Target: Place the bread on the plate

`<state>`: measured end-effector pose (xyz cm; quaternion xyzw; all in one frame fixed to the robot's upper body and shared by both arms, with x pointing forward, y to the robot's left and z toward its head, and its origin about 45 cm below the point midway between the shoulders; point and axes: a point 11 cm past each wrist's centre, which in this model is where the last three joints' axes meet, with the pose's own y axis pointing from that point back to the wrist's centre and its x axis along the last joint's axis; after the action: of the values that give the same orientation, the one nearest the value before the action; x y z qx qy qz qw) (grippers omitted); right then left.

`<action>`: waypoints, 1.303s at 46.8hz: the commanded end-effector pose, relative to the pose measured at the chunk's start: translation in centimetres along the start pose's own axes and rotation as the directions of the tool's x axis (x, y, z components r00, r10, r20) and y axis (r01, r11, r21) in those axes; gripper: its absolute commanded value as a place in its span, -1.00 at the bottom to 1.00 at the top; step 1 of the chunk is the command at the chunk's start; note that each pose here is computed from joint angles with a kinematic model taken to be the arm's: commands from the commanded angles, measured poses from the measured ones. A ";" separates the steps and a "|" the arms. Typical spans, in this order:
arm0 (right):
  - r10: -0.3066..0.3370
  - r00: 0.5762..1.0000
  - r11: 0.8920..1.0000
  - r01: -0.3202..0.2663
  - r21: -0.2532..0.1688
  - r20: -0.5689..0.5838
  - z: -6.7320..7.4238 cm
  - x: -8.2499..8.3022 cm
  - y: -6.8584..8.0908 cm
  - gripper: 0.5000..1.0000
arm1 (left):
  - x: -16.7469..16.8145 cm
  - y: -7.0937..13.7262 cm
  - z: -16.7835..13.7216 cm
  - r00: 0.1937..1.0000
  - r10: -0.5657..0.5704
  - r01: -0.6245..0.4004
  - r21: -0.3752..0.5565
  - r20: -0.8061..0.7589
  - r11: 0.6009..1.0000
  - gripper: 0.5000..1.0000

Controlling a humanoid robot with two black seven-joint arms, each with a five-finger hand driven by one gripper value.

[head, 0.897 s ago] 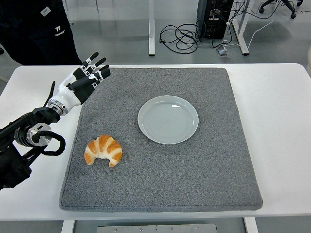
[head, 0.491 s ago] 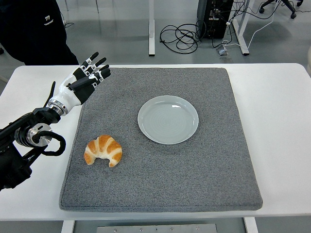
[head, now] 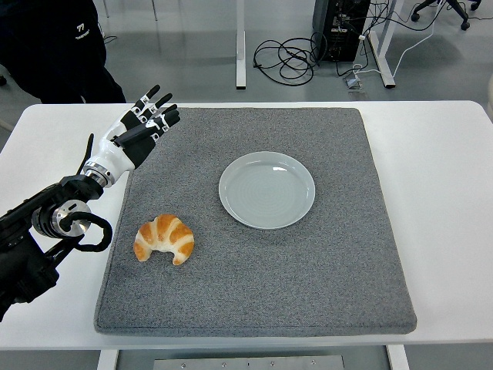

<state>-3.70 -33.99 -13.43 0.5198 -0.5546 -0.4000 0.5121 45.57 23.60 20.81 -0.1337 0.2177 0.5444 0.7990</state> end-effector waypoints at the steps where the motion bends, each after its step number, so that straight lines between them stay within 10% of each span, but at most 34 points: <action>1: -0.001 1.000 1.000 0.001 0.000 0.000 0.0 0.0 0.0 1.00 | 0.0 0.0 0.0 1.000 0.000 0.000 -0.001 -0.002 1.000 0.87; 42: -0.001 1.000 1.000 0.001 0.000 0.000 0.0 0.0 0.0 1.00 | -0.6 -0.1 0.2 1.000 -0.016 0.016 0.013 0.011 1.000 0.86; 61: -0.001 1.000 1.000 0.001 0.000 0.000 0.0 0.0 0.0 1.00 | -5.3 3.1 6.7 0.967 -0.082 0.062 0.088 0.242 0.994 0.84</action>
<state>-3.70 -33.97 -13.44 0.5200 -0.5544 -0.4002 0.5119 42.97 23.55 28.63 -0.0610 0.1396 0.5251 0.8373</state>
